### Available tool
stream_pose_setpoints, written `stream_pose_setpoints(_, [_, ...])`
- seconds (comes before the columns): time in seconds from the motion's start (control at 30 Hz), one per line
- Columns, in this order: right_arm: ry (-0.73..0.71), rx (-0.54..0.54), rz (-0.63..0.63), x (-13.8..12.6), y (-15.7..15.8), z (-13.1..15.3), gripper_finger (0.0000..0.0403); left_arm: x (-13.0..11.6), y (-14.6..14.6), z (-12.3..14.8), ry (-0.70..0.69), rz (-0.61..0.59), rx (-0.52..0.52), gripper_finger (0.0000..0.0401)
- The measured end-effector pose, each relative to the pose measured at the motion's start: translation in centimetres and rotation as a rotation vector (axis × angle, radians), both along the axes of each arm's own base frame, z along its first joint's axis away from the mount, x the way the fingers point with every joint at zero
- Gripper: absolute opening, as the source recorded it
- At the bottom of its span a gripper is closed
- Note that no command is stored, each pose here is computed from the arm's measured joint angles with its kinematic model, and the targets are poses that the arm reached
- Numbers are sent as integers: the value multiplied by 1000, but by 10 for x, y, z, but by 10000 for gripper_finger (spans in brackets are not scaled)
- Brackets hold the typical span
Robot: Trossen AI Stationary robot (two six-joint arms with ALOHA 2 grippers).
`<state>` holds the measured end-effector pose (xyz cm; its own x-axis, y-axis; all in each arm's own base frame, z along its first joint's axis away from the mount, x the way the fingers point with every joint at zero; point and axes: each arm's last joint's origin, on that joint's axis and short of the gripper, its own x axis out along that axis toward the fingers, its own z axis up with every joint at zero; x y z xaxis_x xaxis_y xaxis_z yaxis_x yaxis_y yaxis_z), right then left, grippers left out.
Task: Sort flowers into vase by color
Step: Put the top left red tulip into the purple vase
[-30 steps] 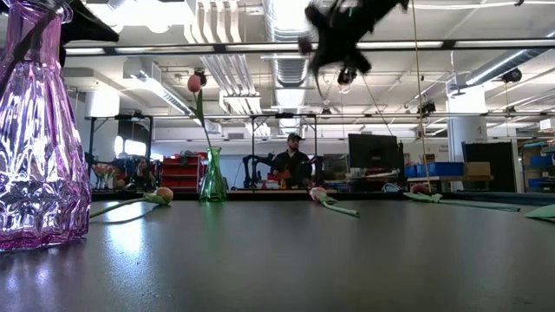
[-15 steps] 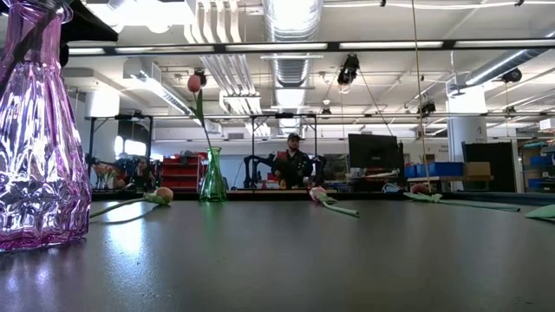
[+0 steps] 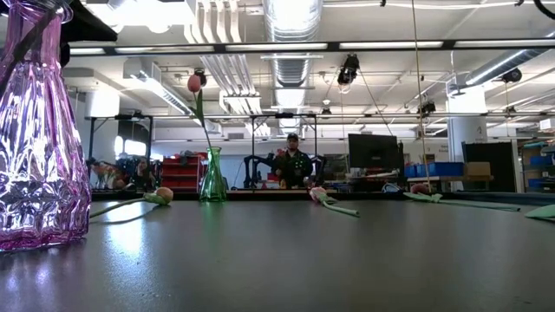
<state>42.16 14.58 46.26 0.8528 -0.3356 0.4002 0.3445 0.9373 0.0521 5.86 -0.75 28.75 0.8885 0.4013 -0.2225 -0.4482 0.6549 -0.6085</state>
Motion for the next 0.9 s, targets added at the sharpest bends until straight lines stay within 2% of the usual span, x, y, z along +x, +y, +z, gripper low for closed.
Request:
stream_pose_setpoints(0.13, [53, -10, 8, 18, 24, -6, 12, -1, 0, -2, 23, -1, 13, 0])
stream_pose_setpoints(0.33, [132, -41, -44, 41, 59, -34, 12, -1, 1, -5, 43, 11, 30, 0])
stream_pose_setpoints(0.47, [162, -13, -67, 44, 69, -50, 12, -1, 1, -6, 48, 13, 33, 0])
stream_pose_setpoints(0.7, [204, 20, -61, 45, 75, -57, 12, -2, 1, -9, 74, 12, 49, 0])
stream_pose_setpoints(0.9, [291, 51, -158, 45, 88, -77, 12, -2, 2, -10, 86, 7, 71, 0])
